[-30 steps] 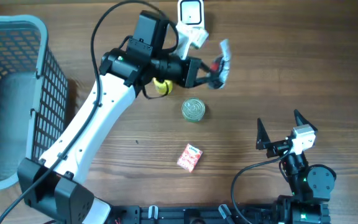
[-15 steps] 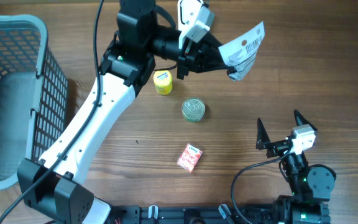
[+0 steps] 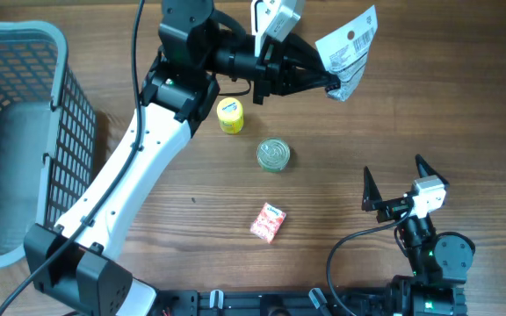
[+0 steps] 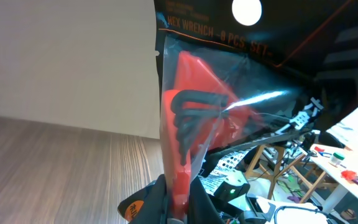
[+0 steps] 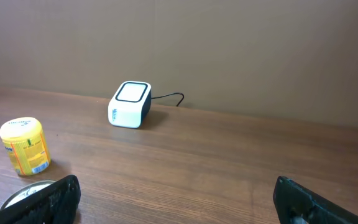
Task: Scan the item barcode
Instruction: 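Lift the hex wrench pack with the left gripper toward the scanner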
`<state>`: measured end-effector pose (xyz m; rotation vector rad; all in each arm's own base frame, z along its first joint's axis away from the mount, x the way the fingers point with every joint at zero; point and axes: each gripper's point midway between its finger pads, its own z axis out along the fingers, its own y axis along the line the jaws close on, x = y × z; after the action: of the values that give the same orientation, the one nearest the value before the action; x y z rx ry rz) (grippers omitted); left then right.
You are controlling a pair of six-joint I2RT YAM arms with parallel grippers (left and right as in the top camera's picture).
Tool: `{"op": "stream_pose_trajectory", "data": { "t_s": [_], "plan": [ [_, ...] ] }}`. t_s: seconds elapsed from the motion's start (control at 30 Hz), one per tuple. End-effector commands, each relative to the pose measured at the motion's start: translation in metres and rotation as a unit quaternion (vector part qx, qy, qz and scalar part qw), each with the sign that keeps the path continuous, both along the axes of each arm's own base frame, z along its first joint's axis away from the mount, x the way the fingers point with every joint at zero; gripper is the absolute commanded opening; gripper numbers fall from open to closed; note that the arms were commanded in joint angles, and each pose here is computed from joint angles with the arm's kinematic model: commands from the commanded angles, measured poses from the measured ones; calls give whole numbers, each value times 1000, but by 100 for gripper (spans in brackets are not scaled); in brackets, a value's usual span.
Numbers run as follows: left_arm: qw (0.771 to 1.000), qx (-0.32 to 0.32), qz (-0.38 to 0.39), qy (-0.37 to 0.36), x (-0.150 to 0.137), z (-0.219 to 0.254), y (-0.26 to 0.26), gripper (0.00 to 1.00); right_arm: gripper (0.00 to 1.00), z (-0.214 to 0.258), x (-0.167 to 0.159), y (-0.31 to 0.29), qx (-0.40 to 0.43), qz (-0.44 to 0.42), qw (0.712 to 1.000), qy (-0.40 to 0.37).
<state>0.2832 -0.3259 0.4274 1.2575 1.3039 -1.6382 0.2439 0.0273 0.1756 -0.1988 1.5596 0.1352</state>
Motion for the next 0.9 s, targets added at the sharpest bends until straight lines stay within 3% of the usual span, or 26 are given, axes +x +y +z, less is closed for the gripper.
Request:
{"op": "stream_pose_trajectory", "data": {
  "t_s": [0.0, 0.53, 0.67, 0.87],
  "plan": [
    [1000, -1, 13, 0, 6, 7, 11, 4, 100, 2, 0, 0, 7, -1, 1000, -2],
    [1000, 3, 8, 1, 9, 6, 20, 4, 100, 2, 0, 0, 7, 0, 1000, -2],
    [998, 6, -59, -25, -14, 5, 28, 4, 100, 2, 0, 1, 7, 1, 1000, -2],
    [998, 7, -65, -24, -16, 4, 28, 4, 100, 2, 0, 1, 7, 1, 1000, -2]
  ]
}}
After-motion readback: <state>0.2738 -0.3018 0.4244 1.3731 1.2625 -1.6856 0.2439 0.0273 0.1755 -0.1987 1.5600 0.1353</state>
